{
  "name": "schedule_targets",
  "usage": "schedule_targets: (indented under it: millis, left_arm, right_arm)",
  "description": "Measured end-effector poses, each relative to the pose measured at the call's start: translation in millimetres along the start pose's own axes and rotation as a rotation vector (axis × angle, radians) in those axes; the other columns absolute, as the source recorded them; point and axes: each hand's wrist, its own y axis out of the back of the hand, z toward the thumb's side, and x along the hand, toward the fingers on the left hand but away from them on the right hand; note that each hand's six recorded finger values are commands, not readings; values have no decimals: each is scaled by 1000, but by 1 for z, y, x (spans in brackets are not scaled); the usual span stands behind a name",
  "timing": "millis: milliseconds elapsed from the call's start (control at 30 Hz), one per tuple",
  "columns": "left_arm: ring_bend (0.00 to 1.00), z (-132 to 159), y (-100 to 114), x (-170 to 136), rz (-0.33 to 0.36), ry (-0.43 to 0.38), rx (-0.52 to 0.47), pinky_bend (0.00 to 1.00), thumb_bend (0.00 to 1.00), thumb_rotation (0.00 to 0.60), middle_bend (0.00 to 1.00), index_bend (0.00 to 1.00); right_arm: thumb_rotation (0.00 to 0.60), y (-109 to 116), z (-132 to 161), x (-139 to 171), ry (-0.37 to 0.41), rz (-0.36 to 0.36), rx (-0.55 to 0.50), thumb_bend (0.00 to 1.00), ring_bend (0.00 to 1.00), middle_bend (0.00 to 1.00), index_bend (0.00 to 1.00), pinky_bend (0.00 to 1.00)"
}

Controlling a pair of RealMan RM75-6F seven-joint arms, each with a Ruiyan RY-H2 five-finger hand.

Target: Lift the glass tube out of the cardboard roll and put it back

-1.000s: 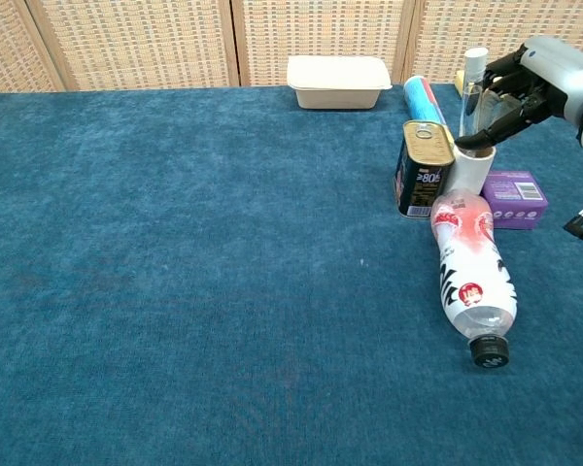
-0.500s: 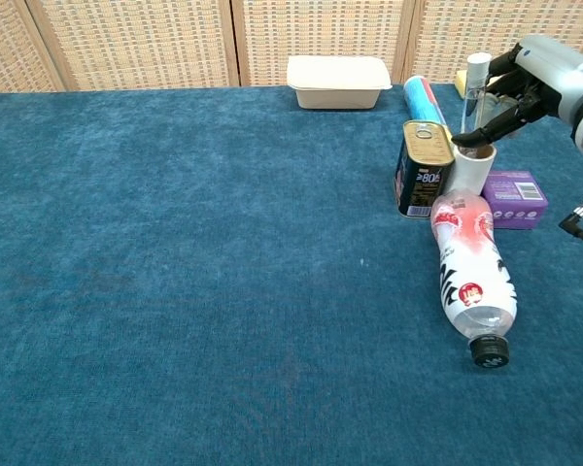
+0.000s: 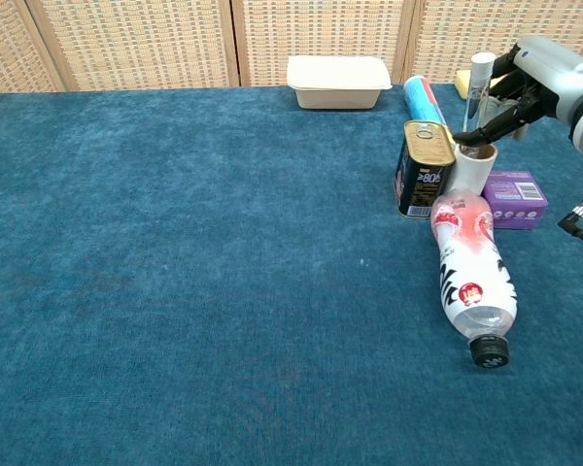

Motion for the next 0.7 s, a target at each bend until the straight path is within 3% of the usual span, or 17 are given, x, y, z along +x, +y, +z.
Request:
schedule_targets:
  millis: [700]
  left_arm:
    - [244, 0, 0, 0, 1, 0, 0, 331, 154, 600, 432, 475]
  right_arm:
    - [600, -1, 1, -1, 6, -10, 8, 311, 812, 794, 623, 760]
